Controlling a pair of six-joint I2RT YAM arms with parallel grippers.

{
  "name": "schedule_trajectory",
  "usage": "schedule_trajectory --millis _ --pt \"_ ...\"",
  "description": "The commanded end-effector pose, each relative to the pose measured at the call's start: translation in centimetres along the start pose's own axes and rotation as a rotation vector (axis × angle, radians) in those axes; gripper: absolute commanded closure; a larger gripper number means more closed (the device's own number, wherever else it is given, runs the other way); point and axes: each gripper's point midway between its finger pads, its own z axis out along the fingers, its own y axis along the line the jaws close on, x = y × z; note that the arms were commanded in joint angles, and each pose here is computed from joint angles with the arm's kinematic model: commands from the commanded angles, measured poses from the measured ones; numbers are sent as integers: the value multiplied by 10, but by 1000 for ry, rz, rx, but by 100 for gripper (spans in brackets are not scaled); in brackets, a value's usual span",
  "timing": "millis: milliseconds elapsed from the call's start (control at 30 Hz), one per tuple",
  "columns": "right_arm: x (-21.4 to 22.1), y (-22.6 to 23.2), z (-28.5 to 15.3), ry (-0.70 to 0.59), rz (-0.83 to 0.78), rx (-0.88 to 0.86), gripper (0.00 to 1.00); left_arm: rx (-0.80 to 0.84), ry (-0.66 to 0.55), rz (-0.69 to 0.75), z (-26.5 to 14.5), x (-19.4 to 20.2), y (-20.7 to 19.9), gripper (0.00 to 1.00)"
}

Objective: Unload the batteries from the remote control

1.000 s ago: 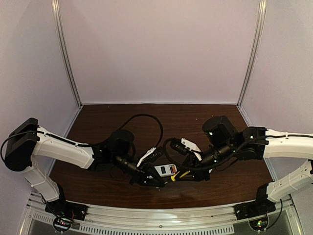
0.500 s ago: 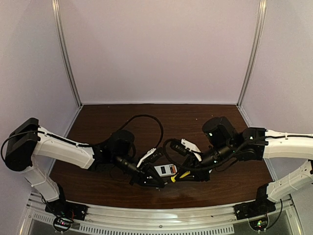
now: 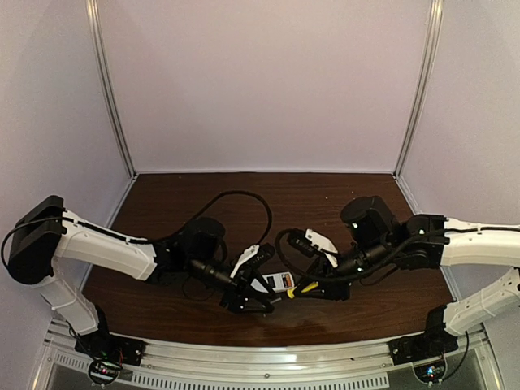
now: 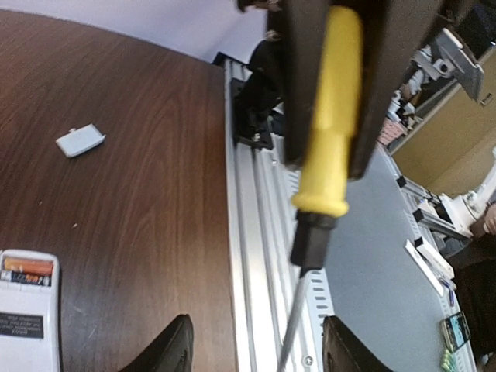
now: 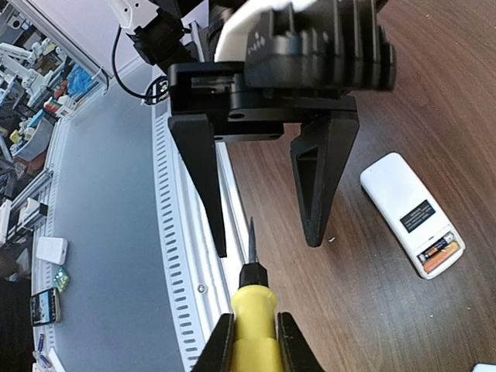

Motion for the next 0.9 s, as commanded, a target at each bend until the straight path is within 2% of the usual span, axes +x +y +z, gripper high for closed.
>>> schedule_trajectory --millis 0,133,333,500,767,867 --pt "-1 -13 -9 -39 0 100 100 -228 -7 23 -7 -7 35 38" --pt "-3 -24 -11 -54 12 171 100 -323 -15 34 -15 -9 47 24" --pt "-7 -47 -19 -89 45 303 100 -496 -44 52 -34 -13 66 13" --pt "-11 -62 -25 -129 70 373 100 -728 -112 68 -67 -19 89 3" --pt "-14 -84 -31 -162 133 431 100 -949 -207 84 -107 -18 107 3" --pt "-13 -90 -31 -164 150 441 100 -1042 -234 37 -119 -12 121 3"
